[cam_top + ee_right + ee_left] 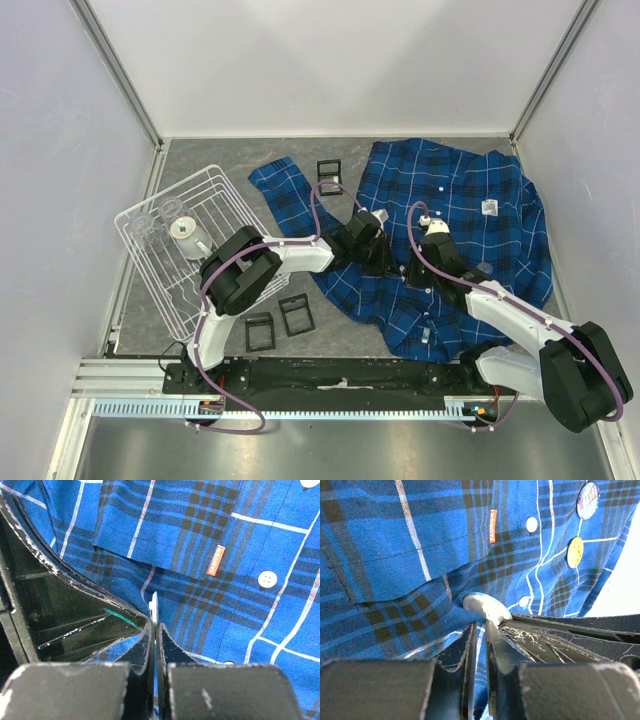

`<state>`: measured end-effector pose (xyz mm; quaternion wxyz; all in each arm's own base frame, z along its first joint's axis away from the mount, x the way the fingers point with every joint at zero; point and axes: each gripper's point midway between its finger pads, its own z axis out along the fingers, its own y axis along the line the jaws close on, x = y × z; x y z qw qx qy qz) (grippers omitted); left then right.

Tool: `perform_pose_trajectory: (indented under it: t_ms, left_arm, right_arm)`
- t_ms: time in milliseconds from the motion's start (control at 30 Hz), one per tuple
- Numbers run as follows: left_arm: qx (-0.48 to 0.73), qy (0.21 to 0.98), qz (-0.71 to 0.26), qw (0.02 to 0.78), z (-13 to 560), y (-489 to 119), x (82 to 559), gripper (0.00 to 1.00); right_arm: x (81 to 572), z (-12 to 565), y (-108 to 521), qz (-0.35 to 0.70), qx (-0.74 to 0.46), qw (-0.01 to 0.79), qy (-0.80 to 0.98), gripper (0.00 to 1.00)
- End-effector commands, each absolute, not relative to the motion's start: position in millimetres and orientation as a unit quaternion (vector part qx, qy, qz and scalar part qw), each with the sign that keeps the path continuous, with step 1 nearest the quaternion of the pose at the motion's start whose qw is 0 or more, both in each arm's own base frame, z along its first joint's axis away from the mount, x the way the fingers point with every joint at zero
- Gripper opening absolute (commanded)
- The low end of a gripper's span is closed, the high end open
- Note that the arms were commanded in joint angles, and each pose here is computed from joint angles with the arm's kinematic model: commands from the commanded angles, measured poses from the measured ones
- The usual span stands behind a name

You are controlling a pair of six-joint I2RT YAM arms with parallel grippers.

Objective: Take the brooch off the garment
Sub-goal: Remove the brooch from the clothes.

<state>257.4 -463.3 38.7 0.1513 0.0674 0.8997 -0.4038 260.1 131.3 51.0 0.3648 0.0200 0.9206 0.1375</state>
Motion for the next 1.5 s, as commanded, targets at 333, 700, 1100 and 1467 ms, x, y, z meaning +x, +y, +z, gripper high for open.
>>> perform_pose_trajectory:
  t_ms: [333,700,1100,1467]
  left_arm:
    - [0.06,0.885,-0.432,0.165,51,-476,269,0.09]
    - [0.063,0.884,-0.434,0.161,47,-477,270,0.02]
    - [0.083,0.88,-0.446,0.142,47,-484,264,0.02]
    - [0.084,0.896,-0.419,0.124,29,-479,261,0.02]
  right_arm:
    - [263,54,137,0.154,0.012,0.375,0.914,0.0]
    - [262,53,141,0.165,0.01,0.372,0.913,0.0]
    - [258,50,154,0.202,-0.001,0.363,0.91,0.0]
    - [260,59,152,0.201,0.009,0.374,0.905,0.0]
